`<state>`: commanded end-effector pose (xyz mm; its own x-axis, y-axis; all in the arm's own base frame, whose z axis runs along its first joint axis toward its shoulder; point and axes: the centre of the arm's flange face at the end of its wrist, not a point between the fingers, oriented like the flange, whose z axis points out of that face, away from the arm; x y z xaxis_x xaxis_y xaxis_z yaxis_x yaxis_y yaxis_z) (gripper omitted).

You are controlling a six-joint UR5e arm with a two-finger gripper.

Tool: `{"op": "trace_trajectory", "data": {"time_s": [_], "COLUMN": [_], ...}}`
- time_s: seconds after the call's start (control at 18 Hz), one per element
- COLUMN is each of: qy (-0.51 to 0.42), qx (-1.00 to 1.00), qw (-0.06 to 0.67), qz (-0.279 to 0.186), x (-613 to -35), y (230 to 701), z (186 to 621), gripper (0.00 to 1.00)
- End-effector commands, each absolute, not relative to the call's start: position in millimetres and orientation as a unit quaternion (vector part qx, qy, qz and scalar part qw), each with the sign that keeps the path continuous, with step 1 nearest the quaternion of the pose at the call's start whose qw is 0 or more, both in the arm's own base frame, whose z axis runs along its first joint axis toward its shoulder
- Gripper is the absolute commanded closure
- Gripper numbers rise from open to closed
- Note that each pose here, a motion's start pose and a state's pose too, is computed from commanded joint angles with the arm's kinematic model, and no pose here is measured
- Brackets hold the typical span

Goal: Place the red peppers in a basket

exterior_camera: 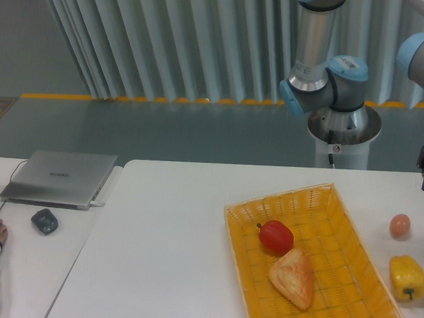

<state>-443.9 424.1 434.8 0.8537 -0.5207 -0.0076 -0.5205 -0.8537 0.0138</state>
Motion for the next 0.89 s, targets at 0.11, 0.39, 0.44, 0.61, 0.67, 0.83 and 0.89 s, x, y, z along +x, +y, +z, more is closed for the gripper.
{"op": "trace_trajectory", "data": {"time_s": [0.11, 0.39, 0.44, 0.61, 0.67, 0.83, 0.89], "qy": [-0.27, -0.269, -0.269, -0.267, -0.268, -0.264, -0.255], "qx": [0.963, 0.963, 0.963, 0.964, 0.963, 0.964, 0.966], "qw": [0.006, 0.006, 0.005, 0.014, 0.026, 0.03, 0.03], "qz": [-0.006, -0.005, -0.008, -0.013, -0.014, -0.013, -0.011], "x": [-443.9, -443.7, -442.8, -440.8, -438.7, -435.8, -435.5], "y": [424.1, 424.0, 423.5, 416.8, 415.0, 416.5, 417.4], "z": [434.8, 434.1, 437.6, 446.6, 448.3, 448.8, 444.9], "gripper": [0.0, 0.0, 0.0, 0.0, 0.0, 0.0, 0.0]}}
